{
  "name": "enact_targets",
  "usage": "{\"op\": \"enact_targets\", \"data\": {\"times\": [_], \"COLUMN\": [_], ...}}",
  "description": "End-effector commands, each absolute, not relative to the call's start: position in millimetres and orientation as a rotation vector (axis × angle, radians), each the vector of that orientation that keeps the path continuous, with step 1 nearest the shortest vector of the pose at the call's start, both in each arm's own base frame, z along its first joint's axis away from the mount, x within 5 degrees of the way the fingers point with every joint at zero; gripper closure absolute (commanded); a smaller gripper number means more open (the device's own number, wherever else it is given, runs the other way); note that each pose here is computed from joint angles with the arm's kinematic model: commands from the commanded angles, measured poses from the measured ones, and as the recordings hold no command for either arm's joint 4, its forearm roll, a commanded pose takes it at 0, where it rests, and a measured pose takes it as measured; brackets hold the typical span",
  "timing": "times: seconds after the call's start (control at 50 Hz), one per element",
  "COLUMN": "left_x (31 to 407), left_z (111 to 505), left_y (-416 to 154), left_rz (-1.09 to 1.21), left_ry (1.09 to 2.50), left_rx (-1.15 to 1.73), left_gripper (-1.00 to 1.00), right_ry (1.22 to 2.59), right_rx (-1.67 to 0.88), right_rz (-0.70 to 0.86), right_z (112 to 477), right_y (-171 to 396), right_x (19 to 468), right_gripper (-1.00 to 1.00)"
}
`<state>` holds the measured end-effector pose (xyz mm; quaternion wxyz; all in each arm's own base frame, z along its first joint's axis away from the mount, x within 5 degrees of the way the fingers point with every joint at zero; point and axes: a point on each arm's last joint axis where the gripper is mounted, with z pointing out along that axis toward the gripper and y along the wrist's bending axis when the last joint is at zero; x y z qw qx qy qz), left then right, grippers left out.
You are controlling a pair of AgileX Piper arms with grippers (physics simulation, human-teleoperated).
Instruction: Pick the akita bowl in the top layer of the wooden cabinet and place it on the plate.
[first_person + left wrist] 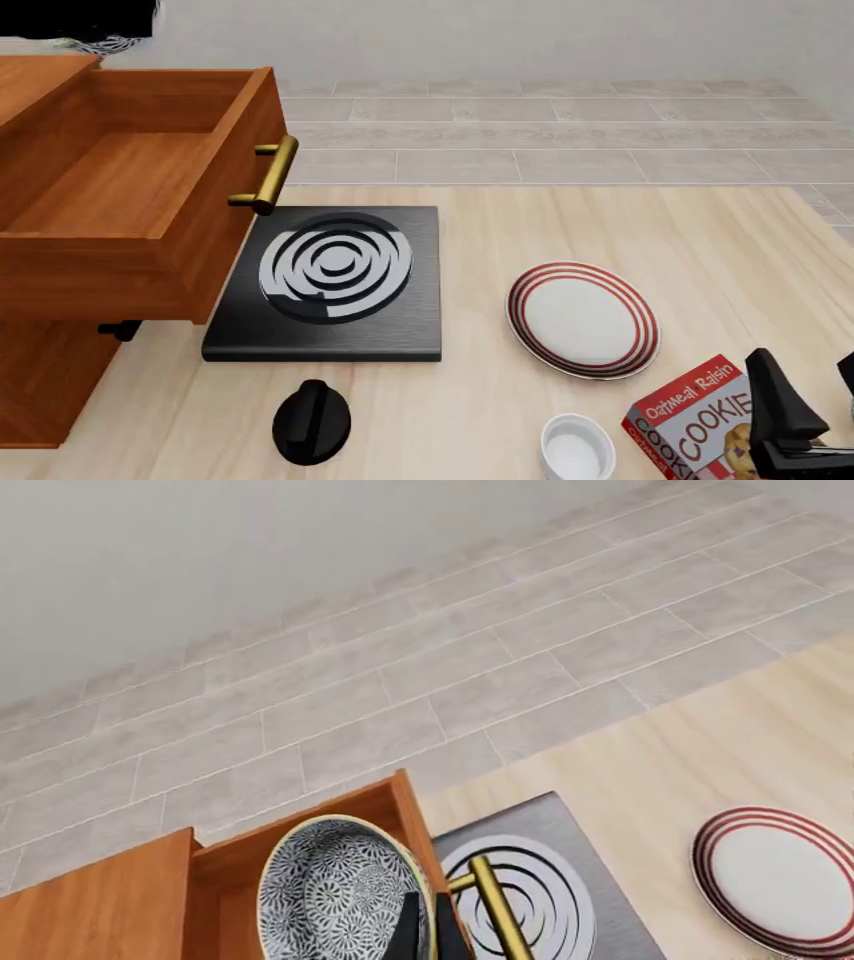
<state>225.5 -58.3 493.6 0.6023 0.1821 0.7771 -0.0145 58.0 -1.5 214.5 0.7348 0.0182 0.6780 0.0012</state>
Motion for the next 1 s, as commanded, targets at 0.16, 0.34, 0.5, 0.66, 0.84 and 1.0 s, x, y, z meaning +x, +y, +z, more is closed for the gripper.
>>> {"op": "enact_targets", "data": {"times": [0.16,0.34,0.5,0.66,0.84,1.0], "left_x": [226.4,227.6,231.2,234.1,237.7,240.9], "left_z": [497.4,497.3,492.7,488.7,483.1,477.2], "left_y": [-69.7,-78.5,-85.9,-93.5,-103.5,-111.6], "left_rz": [-0.038,-0.051,-0.060,-0.073,-0.089,-0.100], "left_ry": [1.748,1.726,1.717,1.712,1.703,1.701], "left_rx": [0.487,0.527,0.557,0.583,0.618,0.646], "left_gripper": [1.00,1.00,1.00,1.00,1.00,1.00], "right_ry": [1.489,1.488,1.487,1.487,1.489,1.489], "right_rx": [0.040,0.038,0.034,0.032,0.032,0.034], "right_rz": [0.001,0.001,-0.001,-0.001,0.000,0.001], "right_z": [214.7,214.9,215.2,215.2,214.8,215.1], "right_y": [-1.5,-1.4,-1.3,-1.3,-1.2,-1.3], "right_x": [57.8,57.3,57.4,57.5,57.3,57.4], "right_gripper": [-1.00,-1.00,-1.00,-1.00,-1.00,-1.00]}}
